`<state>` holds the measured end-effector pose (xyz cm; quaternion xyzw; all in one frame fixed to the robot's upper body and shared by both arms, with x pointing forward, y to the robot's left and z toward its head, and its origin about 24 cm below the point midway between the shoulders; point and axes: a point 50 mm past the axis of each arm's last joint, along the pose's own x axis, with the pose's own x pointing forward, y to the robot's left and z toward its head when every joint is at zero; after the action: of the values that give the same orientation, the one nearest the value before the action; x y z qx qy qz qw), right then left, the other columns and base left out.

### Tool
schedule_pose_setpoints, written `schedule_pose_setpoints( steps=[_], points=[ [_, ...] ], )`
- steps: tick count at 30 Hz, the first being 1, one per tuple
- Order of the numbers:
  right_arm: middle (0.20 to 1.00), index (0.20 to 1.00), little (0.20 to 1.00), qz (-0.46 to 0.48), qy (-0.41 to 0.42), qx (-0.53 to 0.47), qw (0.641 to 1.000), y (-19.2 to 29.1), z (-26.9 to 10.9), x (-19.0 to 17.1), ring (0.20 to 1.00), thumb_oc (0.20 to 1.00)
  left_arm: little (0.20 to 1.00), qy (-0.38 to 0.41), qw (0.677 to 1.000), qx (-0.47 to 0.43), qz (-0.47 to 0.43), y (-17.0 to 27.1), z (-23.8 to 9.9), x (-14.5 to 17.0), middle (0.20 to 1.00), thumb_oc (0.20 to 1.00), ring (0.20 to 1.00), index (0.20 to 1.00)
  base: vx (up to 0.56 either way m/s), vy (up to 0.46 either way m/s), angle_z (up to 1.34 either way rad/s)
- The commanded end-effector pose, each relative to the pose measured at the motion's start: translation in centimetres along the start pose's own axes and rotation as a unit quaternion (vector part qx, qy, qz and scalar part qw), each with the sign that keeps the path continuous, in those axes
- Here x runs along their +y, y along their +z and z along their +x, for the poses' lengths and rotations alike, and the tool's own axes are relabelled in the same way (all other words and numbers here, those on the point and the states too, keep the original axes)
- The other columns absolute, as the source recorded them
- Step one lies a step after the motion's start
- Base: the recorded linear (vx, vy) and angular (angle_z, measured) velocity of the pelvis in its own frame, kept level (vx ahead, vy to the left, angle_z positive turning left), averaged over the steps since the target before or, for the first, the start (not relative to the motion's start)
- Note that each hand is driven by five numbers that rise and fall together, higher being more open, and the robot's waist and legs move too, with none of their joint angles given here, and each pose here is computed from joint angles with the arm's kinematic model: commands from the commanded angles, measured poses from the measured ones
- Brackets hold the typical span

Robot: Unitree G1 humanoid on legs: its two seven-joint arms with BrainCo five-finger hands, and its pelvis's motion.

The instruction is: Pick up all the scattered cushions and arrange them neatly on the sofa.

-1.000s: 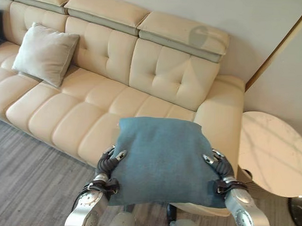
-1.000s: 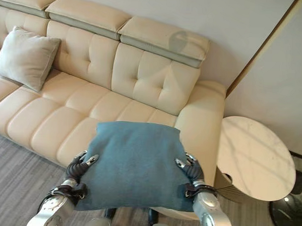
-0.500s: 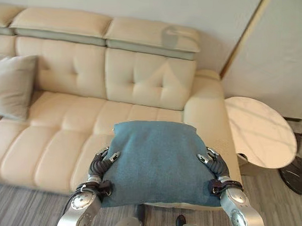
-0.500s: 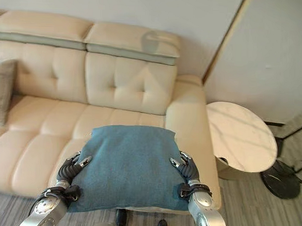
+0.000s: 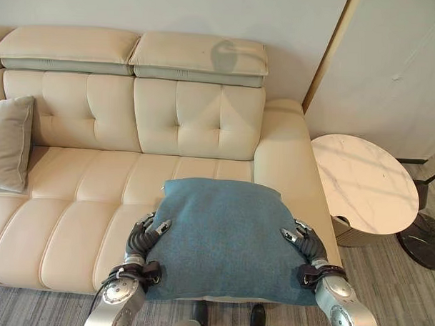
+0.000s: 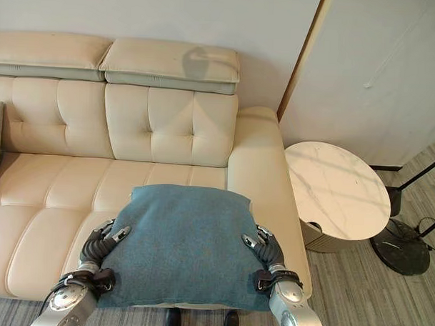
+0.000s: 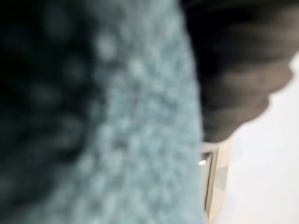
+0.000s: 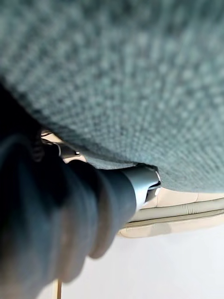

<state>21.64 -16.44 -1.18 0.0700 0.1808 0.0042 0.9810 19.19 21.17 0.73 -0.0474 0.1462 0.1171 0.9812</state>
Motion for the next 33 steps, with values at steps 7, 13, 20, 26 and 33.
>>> schedule_pose_setpoints(
  steps=[7, 13, 20, 26, 33],
  points=[
    [0.2, 0.2, 0.2, 0.03, 0.063, -0.176, 0.982, 9.8, 5.4, 8.6, 0.2, 0.2, 0.2, -0.045, 0.977, -0.206, 0.027, 9.3, 5.4, -6.4, 0.2, 0.2, 0.2, 0.2, 0.03, -0.028, 0.16],
    [0.2, 0.2, 0.2, 0.006, 0.002, -0.296, 0.955, 20.9, 8.2, 10.3, 0.2, 0.2, 0.2, -0.018, 0.919, -0.387, 0.073, 22.0, 8.2, -10.7, 0.2, 0.2, 0.2, 0.2, -0.13, -0.021, 0.15],
    [0.2, 0.2, 0.2, -0.038, -0.12, -0.485, 0.866, 33.4, 5.6, 9.7, 0.2, 0.2, 0.2, 0.173, 0.78, -0.557, 0.227, 34.3, 7.0, -10.5, 0.2, 0.2, 0.2, 0.2, 0.01, -0.01, 0.07],
    [1.0, 1.0, 1.0, -0.217, -0.186, -0.536, 0.794, 37.4, 4.7, 11.5, 1.0, 1.0, 1.0, 0.326, 0.677, -0.531, 0.391, 38.6, 7.6, -7.9, 1.0, 1.0, 1.0, 1.0, 0.0, 0.009, -0.03],
    [1.0, 1.0, 1.0, -0.31, -0.219, -0.509, 0.773, 37.1, 6.0, 11.6, 1.0, 1.0, 1.0, 0.395, 0.633, -0.444, 0.496, 38.8, 9.0, -4.7, 1.0, 1.0, 1.0, 1.0, 0.0, -0.002, 0.01]
  ],
)
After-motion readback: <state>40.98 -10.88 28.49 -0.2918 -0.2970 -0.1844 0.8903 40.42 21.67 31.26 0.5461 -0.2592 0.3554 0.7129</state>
